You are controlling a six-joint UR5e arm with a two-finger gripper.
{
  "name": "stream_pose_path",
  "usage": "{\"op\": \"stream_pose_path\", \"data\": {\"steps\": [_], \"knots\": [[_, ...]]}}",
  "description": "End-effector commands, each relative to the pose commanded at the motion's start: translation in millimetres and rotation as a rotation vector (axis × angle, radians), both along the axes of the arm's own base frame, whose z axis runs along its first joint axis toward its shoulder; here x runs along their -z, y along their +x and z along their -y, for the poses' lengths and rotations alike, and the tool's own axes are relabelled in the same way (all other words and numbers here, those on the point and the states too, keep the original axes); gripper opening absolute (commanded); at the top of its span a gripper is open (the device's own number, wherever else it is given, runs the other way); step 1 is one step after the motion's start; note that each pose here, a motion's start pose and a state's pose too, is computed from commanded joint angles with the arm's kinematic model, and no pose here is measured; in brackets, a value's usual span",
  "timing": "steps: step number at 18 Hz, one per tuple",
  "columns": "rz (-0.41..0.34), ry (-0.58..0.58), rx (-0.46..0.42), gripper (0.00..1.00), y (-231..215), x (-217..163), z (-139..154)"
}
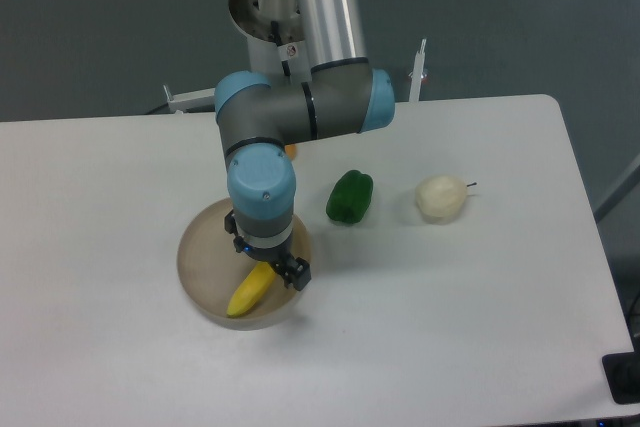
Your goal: Place bananas on a plate
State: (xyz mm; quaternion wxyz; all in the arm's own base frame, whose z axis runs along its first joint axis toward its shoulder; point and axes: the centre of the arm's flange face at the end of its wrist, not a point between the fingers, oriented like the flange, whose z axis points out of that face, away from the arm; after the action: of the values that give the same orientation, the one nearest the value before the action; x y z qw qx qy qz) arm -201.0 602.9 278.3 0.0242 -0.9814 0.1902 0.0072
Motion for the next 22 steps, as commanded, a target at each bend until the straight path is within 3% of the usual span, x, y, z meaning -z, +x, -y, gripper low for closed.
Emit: {"op": "stream_pose_path", "data": {"steps": [2, 4, 7, 10, 15, 18, 22], "knots": [[-0.016, 0.025, -0.051, 1.0, -42, -20, 22], [-0.059, 0.022, 0.003, 1.0, -100, -32, 48], [-0.138, -0.002, 0.063, 1.0, -152, -52, 70], [-0.156, 0.005, 0.089, 1.0, -203, -60, 88], [-0.127, -0.026, 0.172, 1.0, -246, -32, 110], [-0.102, -0.022, 0.242, 1.0, -259, -12, 101], [-0.081, -0.004, 0.247, 1.0, -260, -5, 97]]}}
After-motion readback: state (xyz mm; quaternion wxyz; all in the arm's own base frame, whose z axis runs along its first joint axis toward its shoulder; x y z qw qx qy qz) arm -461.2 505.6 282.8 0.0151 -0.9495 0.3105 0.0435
